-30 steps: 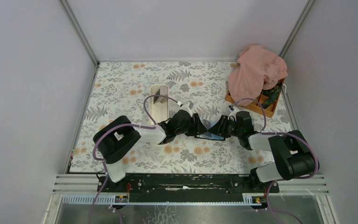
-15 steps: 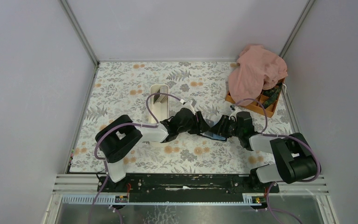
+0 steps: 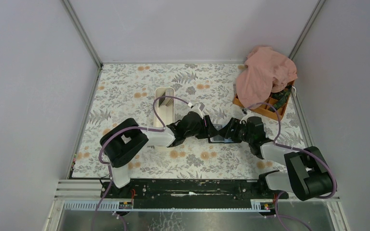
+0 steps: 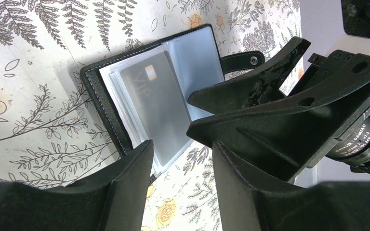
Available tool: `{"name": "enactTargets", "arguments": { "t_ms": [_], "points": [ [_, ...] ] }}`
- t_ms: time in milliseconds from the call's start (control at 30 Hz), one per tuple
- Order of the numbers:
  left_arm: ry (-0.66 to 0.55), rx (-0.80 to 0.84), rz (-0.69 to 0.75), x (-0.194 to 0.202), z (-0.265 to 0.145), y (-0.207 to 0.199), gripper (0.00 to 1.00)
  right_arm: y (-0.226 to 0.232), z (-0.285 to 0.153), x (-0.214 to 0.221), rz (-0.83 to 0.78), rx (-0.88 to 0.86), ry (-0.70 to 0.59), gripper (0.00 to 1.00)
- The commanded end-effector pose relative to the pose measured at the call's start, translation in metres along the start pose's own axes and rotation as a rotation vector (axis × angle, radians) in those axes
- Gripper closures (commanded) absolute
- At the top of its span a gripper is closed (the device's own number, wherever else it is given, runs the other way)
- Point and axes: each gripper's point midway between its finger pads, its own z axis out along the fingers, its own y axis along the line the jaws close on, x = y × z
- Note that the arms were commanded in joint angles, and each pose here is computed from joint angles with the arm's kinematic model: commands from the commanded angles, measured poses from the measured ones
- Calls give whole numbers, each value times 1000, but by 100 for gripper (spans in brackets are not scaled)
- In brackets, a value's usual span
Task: Take the credit cards out of the card holder
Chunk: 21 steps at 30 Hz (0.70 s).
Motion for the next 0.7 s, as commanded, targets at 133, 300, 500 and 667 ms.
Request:
{"name": "enactTargets", "arguments": {
  "t_ms": [133,300,500,667],
  "points": [
    [-3,34,10,-3,12,-11,45,-12,-3,-2,36,50,-24,31],
    [8,31,1,1,15,-9,45,-16,-4,-3,52,55,-28,31],
    [8,15,0,4,12,-3,45,-14,-2,-2,57,39,-17,31],
    [10,37,-16,4,15,-7,45,-15,-2,1,63,36,-7,31]
  ]
}}
